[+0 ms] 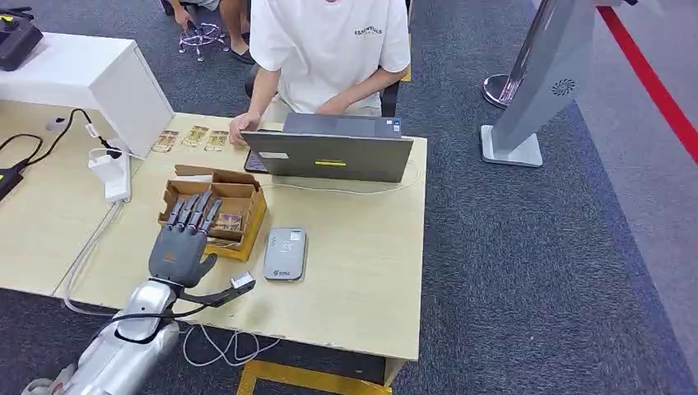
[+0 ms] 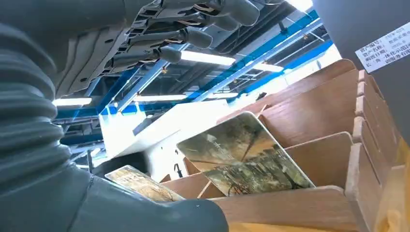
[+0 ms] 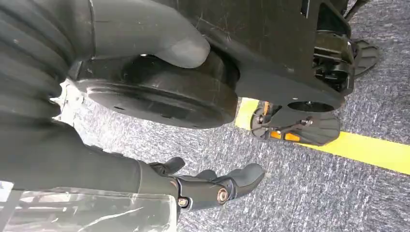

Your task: Pass the card to the sensor for recognition and then transmit it.

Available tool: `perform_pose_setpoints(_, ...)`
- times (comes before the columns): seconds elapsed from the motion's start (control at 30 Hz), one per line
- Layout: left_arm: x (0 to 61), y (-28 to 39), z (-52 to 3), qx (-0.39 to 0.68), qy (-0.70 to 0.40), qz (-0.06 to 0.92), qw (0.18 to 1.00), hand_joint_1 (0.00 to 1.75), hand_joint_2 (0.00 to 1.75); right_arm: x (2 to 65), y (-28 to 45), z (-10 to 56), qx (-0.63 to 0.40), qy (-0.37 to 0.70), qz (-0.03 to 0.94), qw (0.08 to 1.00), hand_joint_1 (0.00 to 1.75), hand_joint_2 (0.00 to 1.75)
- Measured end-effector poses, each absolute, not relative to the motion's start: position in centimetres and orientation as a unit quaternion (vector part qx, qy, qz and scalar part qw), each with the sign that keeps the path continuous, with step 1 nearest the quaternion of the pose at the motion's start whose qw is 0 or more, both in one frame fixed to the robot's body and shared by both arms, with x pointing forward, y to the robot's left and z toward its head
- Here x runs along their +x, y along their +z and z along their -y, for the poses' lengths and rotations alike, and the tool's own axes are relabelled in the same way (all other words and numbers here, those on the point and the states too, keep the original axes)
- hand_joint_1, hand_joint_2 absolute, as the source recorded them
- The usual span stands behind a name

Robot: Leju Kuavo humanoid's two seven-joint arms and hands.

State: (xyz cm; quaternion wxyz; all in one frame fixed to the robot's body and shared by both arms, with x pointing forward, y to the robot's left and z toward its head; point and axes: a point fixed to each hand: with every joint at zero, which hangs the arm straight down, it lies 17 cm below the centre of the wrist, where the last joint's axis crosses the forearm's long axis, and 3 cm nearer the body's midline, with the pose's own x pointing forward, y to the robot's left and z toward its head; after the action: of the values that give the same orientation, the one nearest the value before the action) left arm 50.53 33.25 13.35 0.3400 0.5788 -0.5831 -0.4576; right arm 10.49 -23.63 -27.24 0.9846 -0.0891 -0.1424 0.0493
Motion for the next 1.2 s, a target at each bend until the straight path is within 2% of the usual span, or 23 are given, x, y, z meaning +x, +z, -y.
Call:
perform_pose_setpoints(0.03, 50.56, 13.4, -33.26, 0.579, -0.457, 0.583, 0.34, 0.0, 1.75, 10.49, -27.23, 23.63, -0.089, 0.049, 0.143, 0.985, 0.0, 1.75)
perform_pose_setpoints(0.07, 50.6, 13.46, -33.25, 0.579, -0.457, 0.584, 0.34, 0.56, 1.75, 10.5, -27.23, 23.63, -0.089, 0.049, 0.143, 0.985, 0.0, 1.75)
perform_pose_setpoints(0.1, 50.64, 13.52, -33.26, 0.579, -0.456, 0.584, 0.34, 1.75, 1.75, 10.5, -27.23, 23.62, -0.089, 0.049, 0.143, 0.985, 0.0, 1.75)
perform_pose_setpoints(1.2, 50.55, 13.74, -33.65, 0.571, -0.451, 0.592, 0.345, 1.75, 1.75, 10.41, -27.29, 23.98, -0.091, 0.047, 0.14, 0.985, 0.0, 1.75)
